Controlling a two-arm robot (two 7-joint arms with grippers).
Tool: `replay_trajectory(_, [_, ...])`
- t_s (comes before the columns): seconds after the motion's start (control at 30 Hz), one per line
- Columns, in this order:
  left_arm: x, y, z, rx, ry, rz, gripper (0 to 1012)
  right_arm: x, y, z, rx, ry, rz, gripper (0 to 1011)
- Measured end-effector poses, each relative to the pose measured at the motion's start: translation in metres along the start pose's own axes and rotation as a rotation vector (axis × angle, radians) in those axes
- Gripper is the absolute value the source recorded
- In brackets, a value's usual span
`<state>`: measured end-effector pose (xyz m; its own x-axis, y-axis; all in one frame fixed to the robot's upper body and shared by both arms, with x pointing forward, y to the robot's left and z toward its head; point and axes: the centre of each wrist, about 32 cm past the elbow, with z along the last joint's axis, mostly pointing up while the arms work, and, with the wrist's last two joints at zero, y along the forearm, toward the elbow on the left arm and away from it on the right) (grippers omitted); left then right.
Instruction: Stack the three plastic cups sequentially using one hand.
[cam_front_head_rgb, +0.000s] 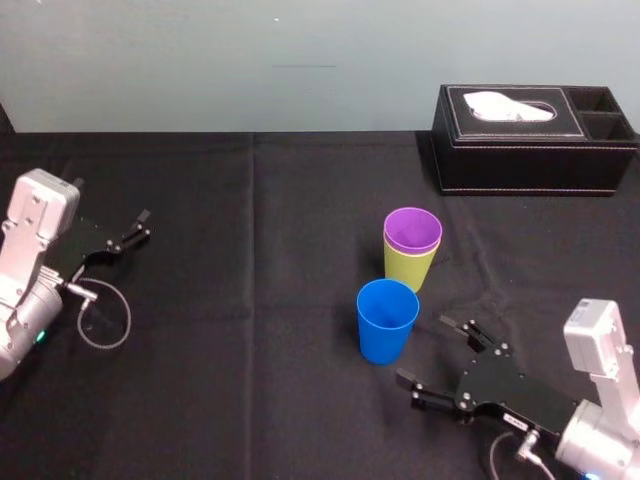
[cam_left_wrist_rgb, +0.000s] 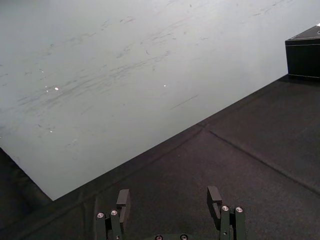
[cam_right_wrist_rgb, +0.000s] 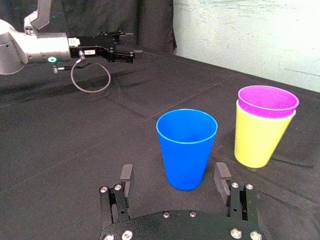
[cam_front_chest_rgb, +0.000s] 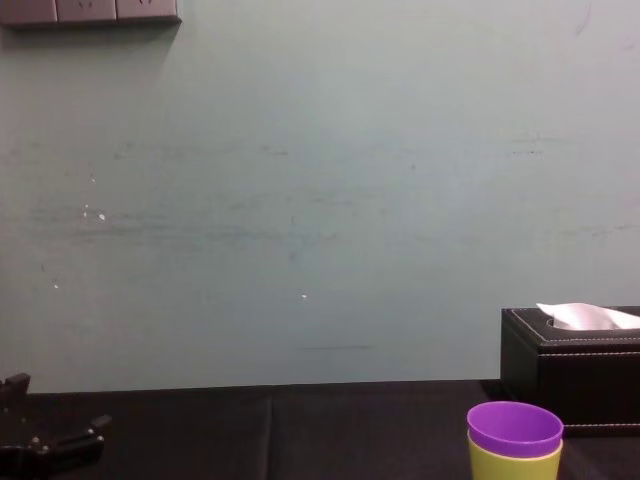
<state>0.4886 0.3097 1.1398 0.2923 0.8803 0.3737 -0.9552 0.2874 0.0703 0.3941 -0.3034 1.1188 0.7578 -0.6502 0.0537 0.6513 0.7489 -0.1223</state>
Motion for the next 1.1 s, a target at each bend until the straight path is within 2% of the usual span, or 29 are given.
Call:
replay_trajectory(0.53, [0.0000, 0.000, 0.000, 0.000, 0.000, 0.000, 1011, 0.0064, 0.034, 0.000, 0.017, -0.008, -0.009, 1003])
replay_trajectory(1.1, [0.0000, 0.000, 0.000, 0.000, 0.000, 0.000, 1011, 0.0033, 0.054, -0.004, 0.031, -0.026, -0.036, 1003])
